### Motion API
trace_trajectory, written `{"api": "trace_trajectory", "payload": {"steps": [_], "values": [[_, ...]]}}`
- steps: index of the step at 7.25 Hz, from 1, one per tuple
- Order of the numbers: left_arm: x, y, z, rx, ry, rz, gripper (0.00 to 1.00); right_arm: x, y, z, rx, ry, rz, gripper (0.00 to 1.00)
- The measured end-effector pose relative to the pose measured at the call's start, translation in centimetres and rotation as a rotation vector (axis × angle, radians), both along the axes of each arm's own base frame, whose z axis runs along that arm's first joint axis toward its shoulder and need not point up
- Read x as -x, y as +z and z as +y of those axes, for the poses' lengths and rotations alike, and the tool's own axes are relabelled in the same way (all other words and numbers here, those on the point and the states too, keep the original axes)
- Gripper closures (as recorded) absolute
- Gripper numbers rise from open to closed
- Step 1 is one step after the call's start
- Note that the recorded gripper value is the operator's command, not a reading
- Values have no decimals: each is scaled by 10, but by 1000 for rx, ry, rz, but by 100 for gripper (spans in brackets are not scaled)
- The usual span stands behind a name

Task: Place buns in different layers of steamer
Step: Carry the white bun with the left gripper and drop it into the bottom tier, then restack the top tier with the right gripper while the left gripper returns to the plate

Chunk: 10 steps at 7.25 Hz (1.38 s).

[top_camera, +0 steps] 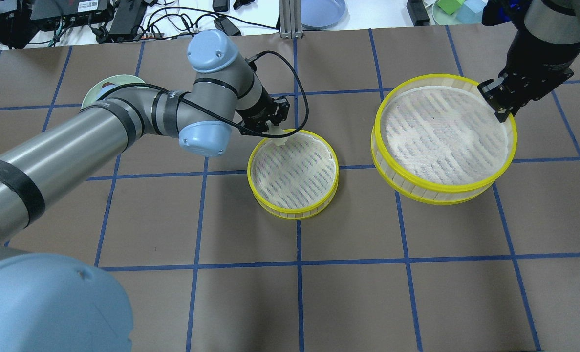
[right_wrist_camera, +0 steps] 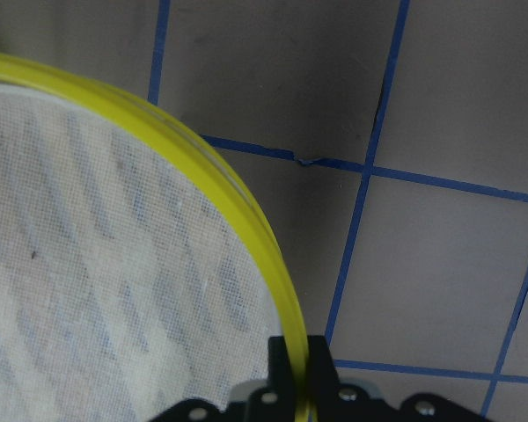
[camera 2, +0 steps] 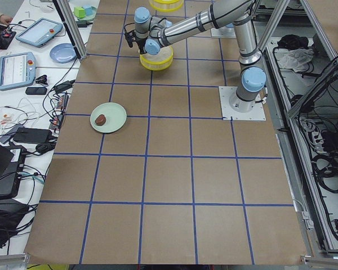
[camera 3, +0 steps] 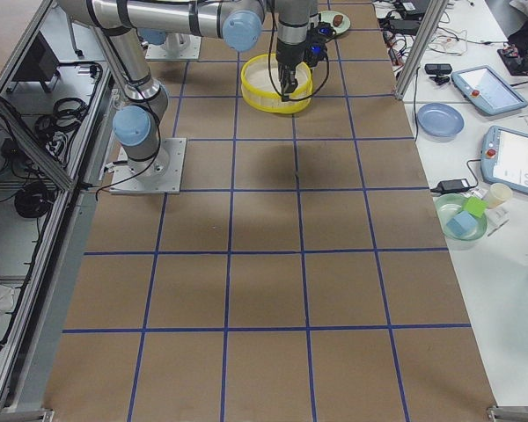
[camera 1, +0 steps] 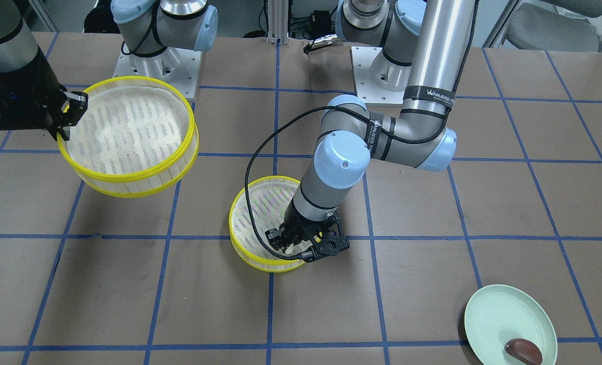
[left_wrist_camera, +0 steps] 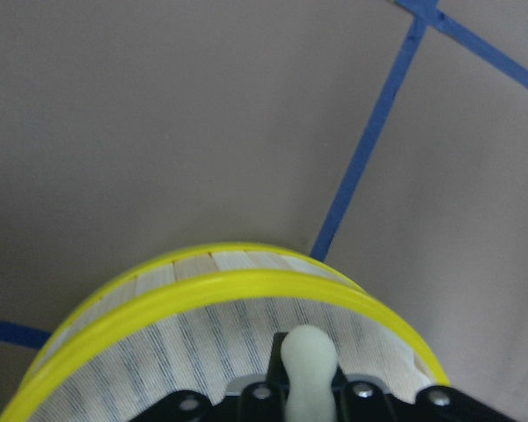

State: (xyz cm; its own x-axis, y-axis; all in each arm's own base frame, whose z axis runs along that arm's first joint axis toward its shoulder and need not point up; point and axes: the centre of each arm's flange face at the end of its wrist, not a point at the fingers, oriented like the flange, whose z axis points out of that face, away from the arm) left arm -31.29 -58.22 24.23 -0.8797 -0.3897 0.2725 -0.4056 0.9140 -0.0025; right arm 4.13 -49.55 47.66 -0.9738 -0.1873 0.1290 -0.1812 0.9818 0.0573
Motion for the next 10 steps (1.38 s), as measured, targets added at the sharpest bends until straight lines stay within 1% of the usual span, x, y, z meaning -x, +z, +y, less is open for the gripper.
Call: {"api": "trace_trajectory", "payload": {"steps": [3,6,8,9,10], "values": [[12,-9,11,-27,-4,-5,0,-1,0,0,0,1,-2,100],[19,-4,19,-23,11,-14,0,-2,-1,1,-2,1,-10,100],[17,10,14,4,6,4,0,-3,-1,1,-3,-1,-21,100],[5,19,7,31,-3,5,0,-5,-1,0,2,-4,-35,100],[-21,27,-7,63,-21,-2,0,-8,-1,-1,10,-14,-49,100]]}}
